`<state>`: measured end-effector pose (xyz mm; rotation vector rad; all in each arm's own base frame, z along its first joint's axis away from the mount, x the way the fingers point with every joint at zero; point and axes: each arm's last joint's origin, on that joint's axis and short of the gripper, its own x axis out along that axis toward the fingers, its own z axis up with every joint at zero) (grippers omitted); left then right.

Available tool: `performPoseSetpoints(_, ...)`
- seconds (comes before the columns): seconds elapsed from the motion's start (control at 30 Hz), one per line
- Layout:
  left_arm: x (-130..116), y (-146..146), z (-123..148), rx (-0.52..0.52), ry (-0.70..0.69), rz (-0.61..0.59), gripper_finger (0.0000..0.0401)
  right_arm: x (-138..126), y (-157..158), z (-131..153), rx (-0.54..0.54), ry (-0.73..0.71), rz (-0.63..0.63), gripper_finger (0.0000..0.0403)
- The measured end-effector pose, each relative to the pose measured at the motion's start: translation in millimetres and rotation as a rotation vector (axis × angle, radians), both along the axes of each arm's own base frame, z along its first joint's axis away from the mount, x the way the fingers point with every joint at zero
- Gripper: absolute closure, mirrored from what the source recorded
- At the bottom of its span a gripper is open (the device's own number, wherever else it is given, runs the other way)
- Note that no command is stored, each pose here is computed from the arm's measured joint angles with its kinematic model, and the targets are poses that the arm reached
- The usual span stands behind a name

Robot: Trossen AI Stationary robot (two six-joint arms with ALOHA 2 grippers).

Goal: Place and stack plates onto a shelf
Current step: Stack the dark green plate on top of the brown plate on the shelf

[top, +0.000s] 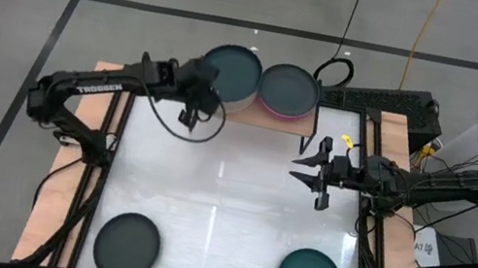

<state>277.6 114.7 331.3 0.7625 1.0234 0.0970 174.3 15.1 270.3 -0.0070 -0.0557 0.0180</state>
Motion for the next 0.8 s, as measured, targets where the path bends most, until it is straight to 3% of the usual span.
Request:
performPoseSetpoints(0.4,-3.9,8.8,-1.8,-0.159,-0.062,0.012,0.0379,0.0,0.1,0.0,-0.017,0.000,0.002,0.0277)
performPoseSetpoints(0.63,-1.6,11.5,-15.8,-0.205,0.019,0.055,0.0376,0.1,0.1,-0.1,-0.018,0.000,0.002,0.0277)
performPoseSetpoints(0.8,3.8,14.8,-21.7,-0.210,0.021,0.087,0.0346,0.1,0.1,-0.1,-0.018,0.000,0.002,0.0277)
